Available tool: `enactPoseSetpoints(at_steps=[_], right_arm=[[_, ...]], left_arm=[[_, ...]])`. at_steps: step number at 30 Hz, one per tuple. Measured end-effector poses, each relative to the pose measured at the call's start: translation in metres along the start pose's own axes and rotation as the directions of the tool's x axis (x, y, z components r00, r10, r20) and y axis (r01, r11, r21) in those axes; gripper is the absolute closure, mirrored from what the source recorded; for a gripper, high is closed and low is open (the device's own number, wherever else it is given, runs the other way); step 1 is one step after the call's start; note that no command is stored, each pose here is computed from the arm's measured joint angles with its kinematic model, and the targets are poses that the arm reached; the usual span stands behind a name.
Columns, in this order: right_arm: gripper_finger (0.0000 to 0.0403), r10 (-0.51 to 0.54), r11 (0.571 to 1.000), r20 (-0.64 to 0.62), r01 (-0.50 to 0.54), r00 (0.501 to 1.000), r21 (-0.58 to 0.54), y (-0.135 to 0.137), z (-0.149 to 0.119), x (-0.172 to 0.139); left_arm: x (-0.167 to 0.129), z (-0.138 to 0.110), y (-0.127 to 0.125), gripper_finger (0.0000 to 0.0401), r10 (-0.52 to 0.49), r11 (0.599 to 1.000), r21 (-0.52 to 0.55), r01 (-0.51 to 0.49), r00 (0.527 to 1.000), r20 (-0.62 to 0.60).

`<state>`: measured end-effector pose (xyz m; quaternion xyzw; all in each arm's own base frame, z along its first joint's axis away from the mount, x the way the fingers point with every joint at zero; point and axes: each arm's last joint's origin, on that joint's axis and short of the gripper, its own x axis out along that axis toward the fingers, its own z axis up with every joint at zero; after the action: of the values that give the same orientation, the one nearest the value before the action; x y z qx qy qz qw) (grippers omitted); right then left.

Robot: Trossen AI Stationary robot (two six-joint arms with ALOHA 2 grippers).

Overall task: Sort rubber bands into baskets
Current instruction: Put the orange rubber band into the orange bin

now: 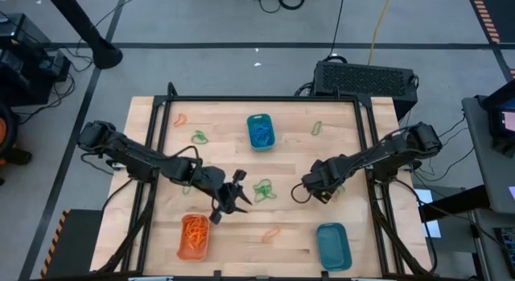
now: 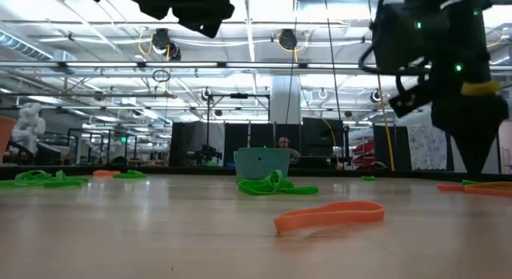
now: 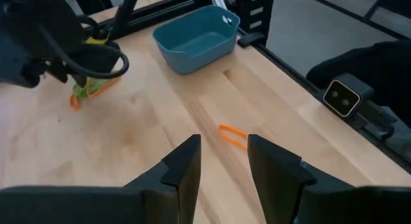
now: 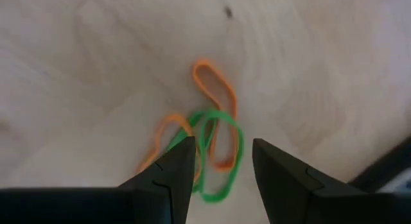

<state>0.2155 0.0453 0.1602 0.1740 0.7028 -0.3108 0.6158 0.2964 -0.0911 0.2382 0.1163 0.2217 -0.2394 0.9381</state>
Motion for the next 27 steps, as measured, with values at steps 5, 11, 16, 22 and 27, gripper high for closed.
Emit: enactPoseSetpoints(at_steps=[5,11,16,22,27], right_arm=[[0.0255,0.023,0.999,0.018,-0.022,1.000,-0.039,-0.008,0.009,0.012],[0.0255,0.093,0.990,0.062,-0.085,0.994,-0.113,-0.007,0.022,0.013],[0.0255,0.112,0.988,0.038,-0.107,0.993,-0.114,-0.015,0.029,0.014],[0.0255,0.181,0.976,0.024,-0.177,0.983,-0.124,-0.017,0.033,0.023],[0.0255,0.183,0.980,0.017,-0.180,0.983,-0.088,-0.021,0.028,0.034]], left_arm=[[0.000,0.000,0.000,0.0264,-0.006,1.000,-0.001,0.006,1.000,-0.003],[0.000,0.000,-0.001,0.0264,-0.007,1.000,-0.001,0.007,1.000,-0.003],[0.000,0.000,-0.001,0.0264,-0.007,1.000,-0.027,0.007,1.000,-0.003],[0.000,-0.001,-0.001,0.0264,-0.009,0.999,-0.051,0.008,1.000,-0.010],[0.000,-0.003,-0.001,0.0264,-0.014,0.998,-0.057,0.012,0.999,-0.034]])
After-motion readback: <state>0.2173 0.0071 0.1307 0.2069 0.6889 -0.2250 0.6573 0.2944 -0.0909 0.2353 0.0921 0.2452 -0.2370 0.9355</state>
